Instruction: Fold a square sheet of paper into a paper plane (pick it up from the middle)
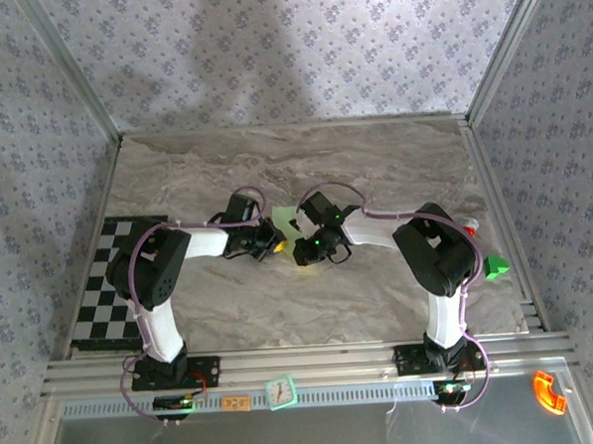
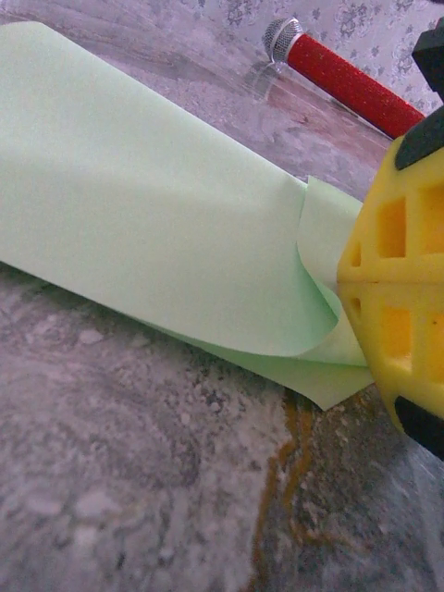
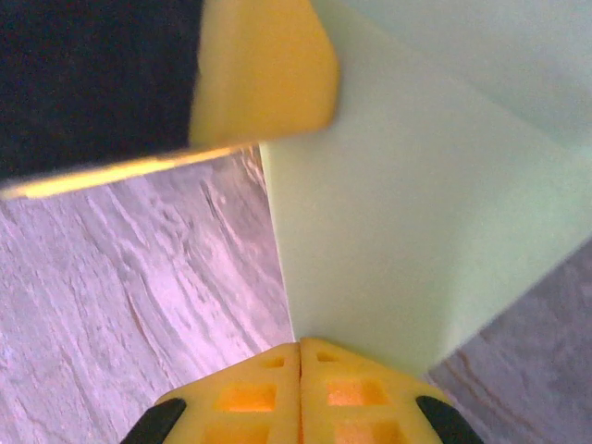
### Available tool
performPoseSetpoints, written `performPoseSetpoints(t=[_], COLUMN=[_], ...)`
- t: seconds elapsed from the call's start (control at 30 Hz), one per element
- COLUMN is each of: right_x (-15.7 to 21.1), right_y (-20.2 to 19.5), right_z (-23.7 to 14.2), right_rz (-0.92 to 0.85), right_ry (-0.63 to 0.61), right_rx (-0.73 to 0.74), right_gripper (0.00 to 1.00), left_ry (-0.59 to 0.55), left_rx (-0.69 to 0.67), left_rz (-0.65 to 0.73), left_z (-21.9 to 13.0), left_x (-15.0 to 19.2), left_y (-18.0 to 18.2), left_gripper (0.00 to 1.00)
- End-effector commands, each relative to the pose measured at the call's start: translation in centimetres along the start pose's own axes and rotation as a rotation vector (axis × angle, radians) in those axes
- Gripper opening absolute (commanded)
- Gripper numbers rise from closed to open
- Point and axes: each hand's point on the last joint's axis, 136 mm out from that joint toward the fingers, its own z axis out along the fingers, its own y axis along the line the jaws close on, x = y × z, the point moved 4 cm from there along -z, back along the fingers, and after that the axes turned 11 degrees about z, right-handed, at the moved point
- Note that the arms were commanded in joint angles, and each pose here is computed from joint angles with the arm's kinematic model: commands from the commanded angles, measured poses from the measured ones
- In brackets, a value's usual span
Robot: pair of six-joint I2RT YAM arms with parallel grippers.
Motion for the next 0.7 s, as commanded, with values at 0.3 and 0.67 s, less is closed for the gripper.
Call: performPoseSetpoints(t=[0.3,0.67], right_x=[3.3,-0.2], right_y=[-1.3,0.4], right_z=[-2.4,-1.8], right_rz=[0.035,0.096], right_ry=[0.058,-0.065], right_rx=[0.055,-0.022], right_gripper=[0.08,0.08], left_ry=[0.045,0.042], left_rx=[-0.260,-0.230], left_rz=[-0.112,-0.091], left_z=[0.9,0.9], left_x=[1.9,1.6], left_y=[7.2,5.9], left_gripper=[0.03,0.03])
